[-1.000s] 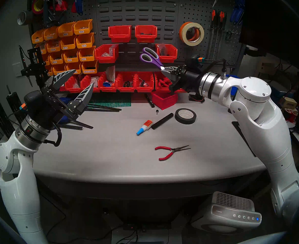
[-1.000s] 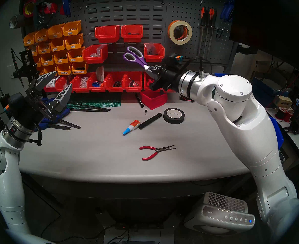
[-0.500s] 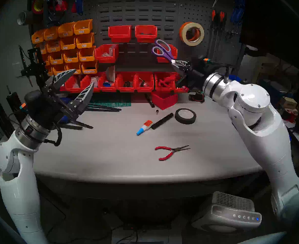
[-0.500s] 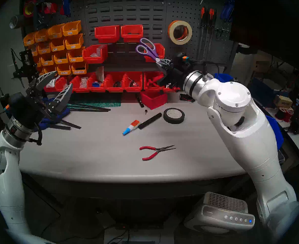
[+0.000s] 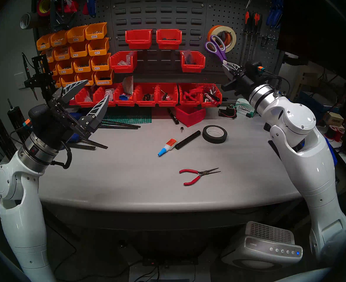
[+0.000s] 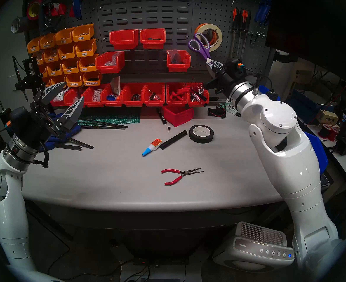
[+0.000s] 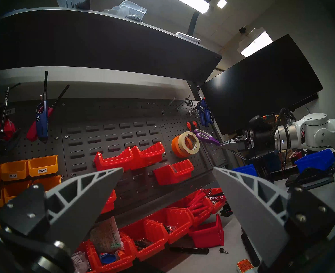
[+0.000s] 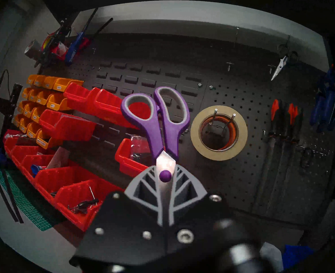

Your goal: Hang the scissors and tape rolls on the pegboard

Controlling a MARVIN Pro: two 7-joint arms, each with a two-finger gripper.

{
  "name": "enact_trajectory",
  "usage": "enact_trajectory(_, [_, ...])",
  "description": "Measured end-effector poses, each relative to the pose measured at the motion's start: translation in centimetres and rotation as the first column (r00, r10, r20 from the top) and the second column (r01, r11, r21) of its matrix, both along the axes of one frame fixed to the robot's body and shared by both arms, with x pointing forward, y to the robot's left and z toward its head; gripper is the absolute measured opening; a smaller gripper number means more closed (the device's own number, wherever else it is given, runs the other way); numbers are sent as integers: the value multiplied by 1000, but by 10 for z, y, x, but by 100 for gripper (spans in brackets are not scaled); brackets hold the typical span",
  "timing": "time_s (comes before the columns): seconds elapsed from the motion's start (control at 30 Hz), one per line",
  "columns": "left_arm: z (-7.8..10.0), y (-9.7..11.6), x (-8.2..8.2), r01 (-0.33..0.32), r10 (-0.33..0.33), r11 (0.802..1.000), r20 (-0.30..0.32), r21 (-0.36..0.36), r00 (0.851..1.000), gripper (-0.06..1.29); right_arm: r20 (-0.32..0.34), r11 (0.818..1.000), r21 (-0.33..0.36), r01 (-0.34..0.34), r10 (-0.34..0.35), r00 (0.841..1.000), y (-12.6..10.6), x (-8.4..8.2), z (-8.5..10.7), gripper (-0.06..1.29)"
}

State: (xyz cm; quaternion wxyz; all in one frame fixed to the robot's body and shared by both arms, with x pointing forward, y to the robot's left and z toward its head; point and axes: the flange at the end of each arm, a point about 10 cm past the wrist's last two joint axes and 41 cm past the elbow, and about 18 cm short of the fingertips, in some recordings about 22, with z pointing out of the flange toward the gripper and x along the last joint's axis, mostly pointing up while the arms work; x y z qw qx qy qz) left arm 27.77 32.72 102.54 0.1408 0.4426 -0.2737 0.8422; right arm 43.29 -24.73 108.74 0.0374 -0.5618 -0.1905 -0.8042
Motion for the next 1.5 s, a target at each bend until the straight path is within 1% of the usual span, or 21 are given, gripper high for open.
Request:
enact_trajectory(0.17, [0, 0, 0, -2, 2, 1000, 3, 1, 1000, 123, 3, 999, 43, -10, 9, 1000, -6, 7, 0, -4])
enact_trajectory(0.37, [0, 2, -1, -11, 11, 1000, 7, -2, 1000, 123, 21, 998, 63, -13, 12, 1000, -8, 15, 5, -4])
enact_trajectory(0.77, [-1, 7, -5, -34, 35, 999, 10, -10, 999, 123, 34, 998, 44, 40, -42, 999, -16, 38, 9, -4])
enact_trajectory(0.9, [-2, 8, -5, -38, 38, 999, 10, -12, 999, 123, 47, 998, 42, 50, -52, 998, -18, 43, 15, -4])
enact_trajectory(1.17, [-2, 8, -5, -39, 39, 999, 10, -14, 999, 123, 69, 998, 37, 47, -49, 996, -17, 52, 29, -4])
enact_trajectory(1.33, [-2, 9, -5, -41, 41, 999, 9, -14, 999, 123, 59, 998, 32, 52, -54, 997, -18, 62, 28, -4])
enact_trajectory(1.5, [-2, 11, -4, -43, 43, 999, 8, -11, 999, 123, 34, 998, 23, 60, -61, 998, -20, 75, 24, -4])
